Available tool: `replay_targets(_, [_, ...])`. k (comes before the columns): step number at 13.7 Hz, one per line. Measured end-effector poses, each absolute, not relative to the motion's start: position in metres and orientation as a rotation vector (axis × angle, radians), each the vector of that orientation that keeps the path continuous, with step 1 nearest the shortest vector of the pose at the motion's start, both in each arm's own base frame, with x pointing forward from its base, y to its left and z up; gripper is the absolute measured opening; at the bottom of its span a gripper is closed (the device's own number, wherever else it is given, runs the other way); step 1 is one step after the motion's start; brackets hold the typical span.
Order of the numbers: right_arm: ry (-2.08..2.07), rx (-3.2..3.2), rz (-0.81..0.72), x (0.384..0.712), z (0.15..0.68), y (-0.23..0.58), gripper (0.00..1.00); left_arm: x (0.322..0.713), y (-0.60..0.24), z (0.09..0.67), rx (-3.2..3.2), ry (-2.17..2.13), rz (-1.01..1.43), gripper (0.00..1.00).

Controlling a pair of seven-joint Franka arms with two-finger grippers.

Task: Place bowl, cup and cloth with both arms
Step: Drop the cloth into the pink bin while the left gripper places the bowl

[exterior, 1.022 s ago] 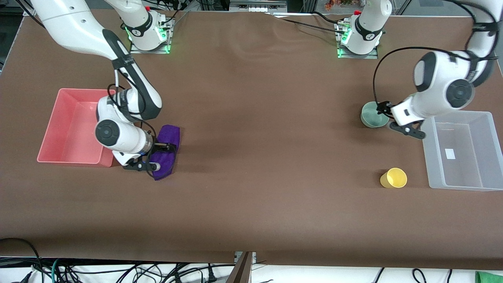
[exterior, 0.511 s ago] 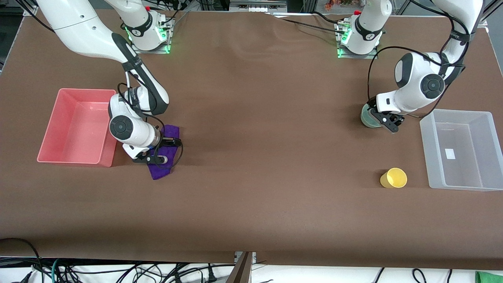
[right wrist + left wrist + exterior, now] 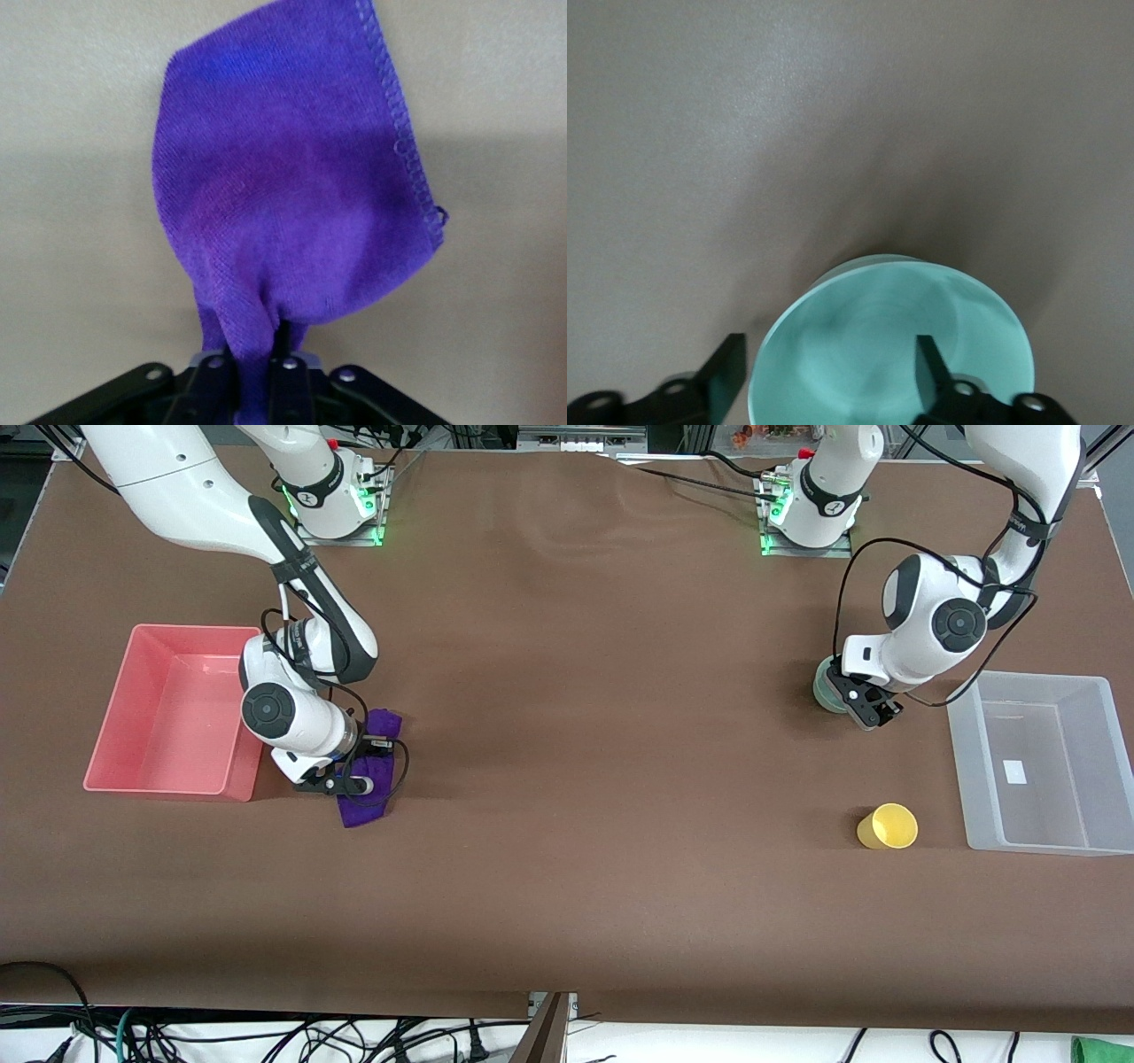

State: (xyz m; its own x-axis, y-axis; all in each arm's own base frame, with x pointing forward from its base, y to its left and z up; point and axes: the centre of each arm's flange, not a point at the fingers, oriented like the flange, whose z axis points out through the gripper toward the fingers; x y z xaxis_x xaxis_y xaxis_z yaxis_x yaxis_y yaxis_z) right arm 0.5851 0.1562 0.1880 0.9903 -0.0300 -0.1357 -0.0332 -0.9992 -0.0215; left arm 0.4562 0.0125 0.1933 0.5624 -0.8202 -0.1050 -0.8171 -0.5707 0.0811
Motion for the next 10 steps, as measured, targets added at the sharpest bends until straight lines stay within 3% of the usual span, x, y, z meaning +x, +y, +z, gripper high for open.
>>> replay_targets(3, [0.049,-3.129,0.260,0.599,0.218,0.154,0.11,0.454,0.012,0.187,2.741,-1.453,-0.217,0.46])
replay_targets(7, [-0.074,-3.167,0.413,0.629,0.328,0.110,0.11,0.461,0.013,0.192,2.719,-1.514,-0.188,0.04])
replay_targets(10, [-0.179,-3.156,0.545,0.633,0.401,0.036,0.11,0.477,0.015,0.217,2.733,-1.533,-0.168,0.03])
